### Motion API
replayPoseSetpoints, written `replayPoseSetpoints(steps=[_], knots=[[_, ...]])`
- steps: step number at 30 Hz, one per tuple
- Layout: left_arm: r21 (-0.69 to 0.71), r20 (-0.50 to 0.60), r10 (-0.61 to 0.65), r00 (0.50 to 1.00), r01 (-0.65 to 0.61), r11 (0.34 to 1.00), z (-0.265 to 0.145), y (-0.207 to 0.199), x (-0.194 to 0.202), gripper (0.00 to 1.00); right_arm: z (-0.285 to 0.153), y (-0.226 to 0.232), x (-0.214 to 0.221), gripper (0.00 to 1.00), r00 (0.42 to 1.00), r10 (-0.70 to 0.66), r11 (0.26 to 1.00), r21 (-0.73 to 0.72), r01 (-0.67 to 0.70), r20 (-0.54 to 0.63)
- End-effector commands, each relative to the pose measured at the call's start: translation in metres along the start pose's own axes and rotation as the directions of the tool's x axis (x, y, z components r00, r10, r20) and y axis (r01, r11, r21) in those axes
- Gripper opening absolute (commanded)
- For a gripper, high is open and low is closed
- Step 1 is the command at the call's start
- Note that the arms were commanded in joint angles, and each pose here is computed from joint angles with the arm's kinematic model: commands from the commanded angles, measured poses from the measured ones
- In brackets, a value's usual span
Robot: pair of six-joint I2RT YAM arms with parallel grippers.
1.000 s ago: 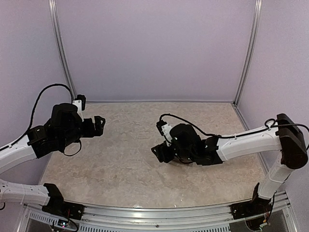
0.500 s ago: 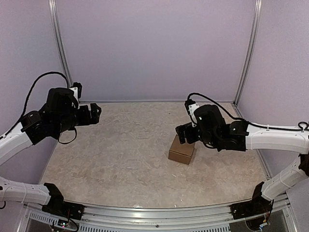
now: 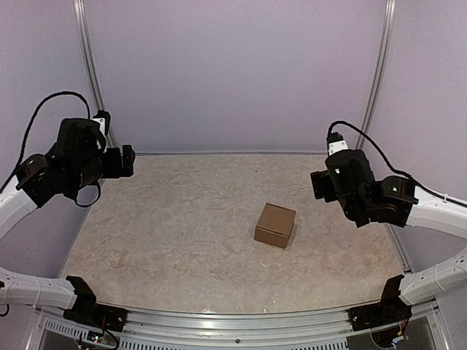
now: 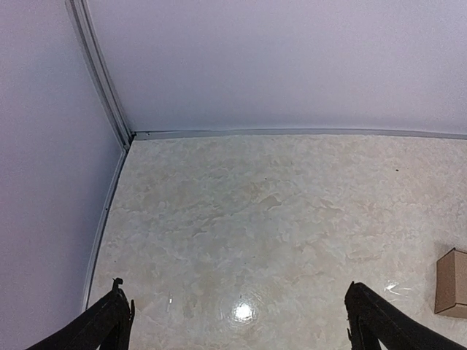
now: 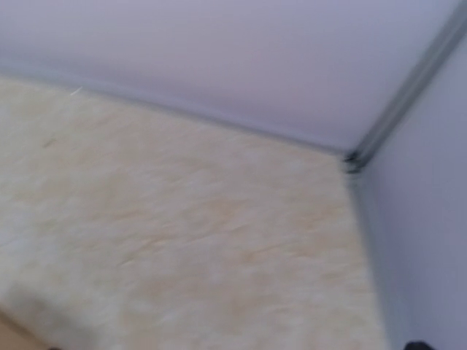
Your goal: Fold the paper box
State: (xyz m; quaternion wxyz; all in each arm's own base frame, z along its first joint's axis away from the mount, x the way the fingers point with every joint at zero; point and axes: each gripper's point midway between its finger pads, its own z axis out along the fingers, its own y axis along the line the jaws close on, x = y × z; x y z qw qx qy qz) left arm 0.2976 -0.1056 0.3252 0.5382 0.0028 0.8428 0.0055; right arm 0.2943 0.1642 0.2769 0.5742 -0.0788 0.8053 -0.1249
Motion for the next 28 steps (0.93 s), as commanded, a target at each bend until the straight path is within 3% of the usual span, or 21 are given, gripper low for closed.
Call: replayPoseSetpoints(steps=[1, 9, 28], knots=[[-0.089, 0.076, 0.058, 0.995, -0.051, 0.995, -0.01, 0.025, -0.005, 0.99, -0.012, -0.052, -0.004, 1.0, 0.999, -0.003, 0.975, 0.22, -0.006, 0.042], [-0.103, 0.161, -0.058, 0.985, 0.075, 0.992, -0.018, 0.051, 0.002, 0.99, -0.016, -0.078, 0.008, 1.0, 0.996, -0.072, 0.908, 0.418, 0.041, 0.059], [-0.05, 0.145, -0.054, 0.988, 0.061, 0.997, -0.018, 0.044, 0.005, 0.99, -0.019, -0.074, 0.004, 1.0, 0.992, 0.056, 0.953, 0.29, -0.086, 0.112]])
